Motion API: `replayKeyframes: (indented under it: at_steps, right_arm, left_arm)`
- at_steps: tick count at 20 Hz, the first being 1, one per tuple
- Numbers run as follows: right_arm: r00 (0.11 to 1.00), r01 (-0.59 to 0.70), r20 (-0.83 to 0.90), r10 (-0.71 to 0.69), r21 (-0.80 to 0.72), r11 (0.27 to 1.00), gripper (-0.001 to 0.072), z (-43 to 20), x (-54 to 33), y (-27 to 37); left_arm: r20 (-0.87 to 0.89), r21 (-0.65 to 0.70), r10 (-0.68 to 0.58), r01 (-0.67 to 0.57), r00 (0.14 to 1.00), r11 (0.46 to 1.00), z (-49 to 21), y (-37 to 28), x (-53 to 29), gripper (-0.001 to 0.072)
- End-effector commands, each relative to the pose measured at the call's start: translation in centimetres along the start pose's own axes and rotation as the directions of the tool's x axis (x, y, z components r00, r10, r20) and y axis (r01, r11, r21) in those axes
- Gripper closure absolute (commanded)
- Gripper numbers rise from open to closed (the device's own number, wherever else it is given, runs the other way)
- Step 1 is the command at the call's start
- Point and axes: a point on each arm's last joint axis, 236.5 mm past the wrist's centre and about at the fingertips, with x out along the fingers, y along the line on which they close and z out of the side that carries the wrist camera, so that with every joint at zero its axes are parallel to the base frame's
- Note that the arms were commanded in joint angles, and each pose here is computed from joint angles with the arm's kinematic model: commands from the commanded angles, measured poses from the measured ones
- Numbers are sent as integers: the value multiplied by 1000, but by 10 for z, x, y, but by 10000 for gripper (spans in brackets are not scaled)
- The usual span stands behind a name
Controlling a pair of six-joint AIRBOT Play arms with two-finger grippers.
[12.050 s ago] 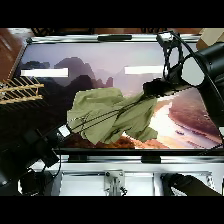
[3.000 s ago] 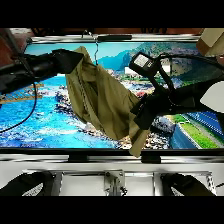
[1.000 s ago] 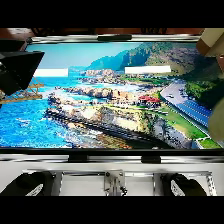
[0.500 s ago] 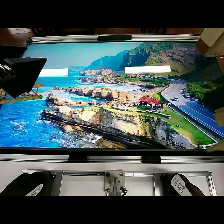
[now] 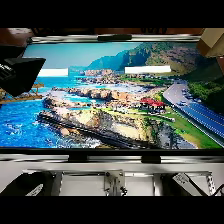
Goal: Fold the shirts.
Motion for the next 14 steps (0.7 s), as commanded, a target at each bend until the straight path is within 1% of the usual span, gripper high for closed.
replayKeyframes:
  at_steps: [1, 5, 8, 12, 13, 14]
  right_arm:
    - [999, -22, 29, 21, 4, 1000, 660, 3, 20, -6]
    - [999, -20, 47, 20, 0, 1000, 659, 2, 41, -6]
    - [999, 1, 48, -1, -4, 1000, 659, -2, 55, -15]
    - [989, 35, 144, -39, 29, 999, 660, 19, 62, -40]
    - [989, 34, 145, -41, 52, 998, 659, 19, 64, -46]
    - [988, 41, 146, -49, 57, 998, 660, 20, 65, -53]
  left_arm:
    - [-16, 3, 103, -103, 995, 995, -4, 25, -1, -11]
    - [-21, -43, 170, -171, 985, 984, -5, 40, -3, -11]
    - [-22, -73, 170, -171, 985, 983, -5, 40, -4, -11]
    - [-23, -122, 171, -172, 985, 978, -5, 40, -3, -11]
    - [-31, -123, 169, -172, 985, 977, -7, 40, -3, -7]
    - [-66, -135, 167, -175, 984, 975, -16, 40, -4, 13]
